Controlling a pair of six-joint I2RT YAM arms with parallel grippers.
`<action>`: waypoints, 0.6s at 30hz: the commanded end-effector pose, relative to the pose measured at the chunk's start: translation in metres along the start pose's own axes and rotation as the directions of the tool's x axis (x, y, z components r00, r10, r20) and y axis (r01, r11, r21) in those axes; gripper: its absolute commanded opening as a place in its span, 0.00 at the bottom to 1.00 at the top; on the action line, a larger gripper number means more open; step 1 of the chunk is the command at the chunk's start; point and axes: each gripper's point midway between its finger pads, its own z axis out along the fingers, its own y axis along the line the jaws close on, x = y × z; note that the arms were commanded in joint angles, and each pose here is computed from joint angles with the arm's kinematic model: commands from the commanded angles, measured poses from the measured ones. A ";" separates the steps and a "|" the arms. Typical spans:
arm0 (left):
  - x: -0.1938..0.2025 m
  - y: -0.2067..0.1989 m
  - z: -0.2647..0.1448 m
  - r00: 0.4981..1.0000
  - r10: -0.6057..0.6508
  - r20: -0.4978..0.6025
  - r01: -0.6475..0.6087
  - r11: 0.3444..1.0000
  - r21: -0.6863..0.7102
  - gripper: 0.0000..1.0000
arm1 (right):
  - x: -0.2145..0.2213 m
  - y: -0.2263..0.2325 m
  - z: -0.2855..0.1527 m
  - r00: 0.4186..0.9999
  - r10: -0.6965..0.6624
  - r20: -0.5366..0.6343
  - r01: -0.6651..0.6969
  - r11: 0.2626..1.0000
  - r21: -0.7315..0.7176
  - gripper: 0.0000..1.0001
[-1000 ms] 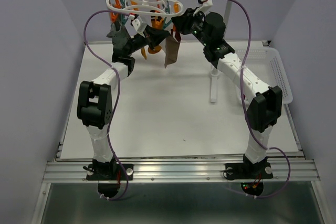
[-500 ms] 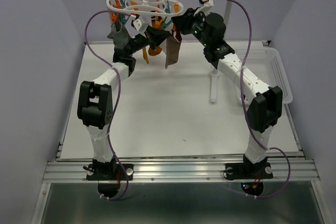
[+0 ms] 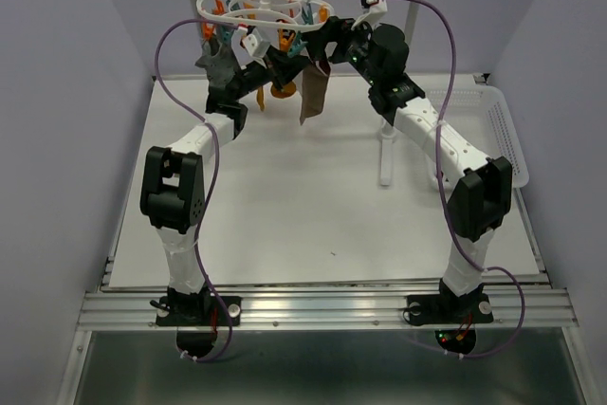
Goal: Clip the socks to the hanger
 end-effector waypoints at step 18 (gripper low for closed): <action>-0.025 -0.023 -0.010 1.000 0.022 0.021 -0.022 1.000 -0.016 0.99 | -0.039 0.027 -0.058 0.991 -0.119 0.058 0.124 0.989 -0.080 1.00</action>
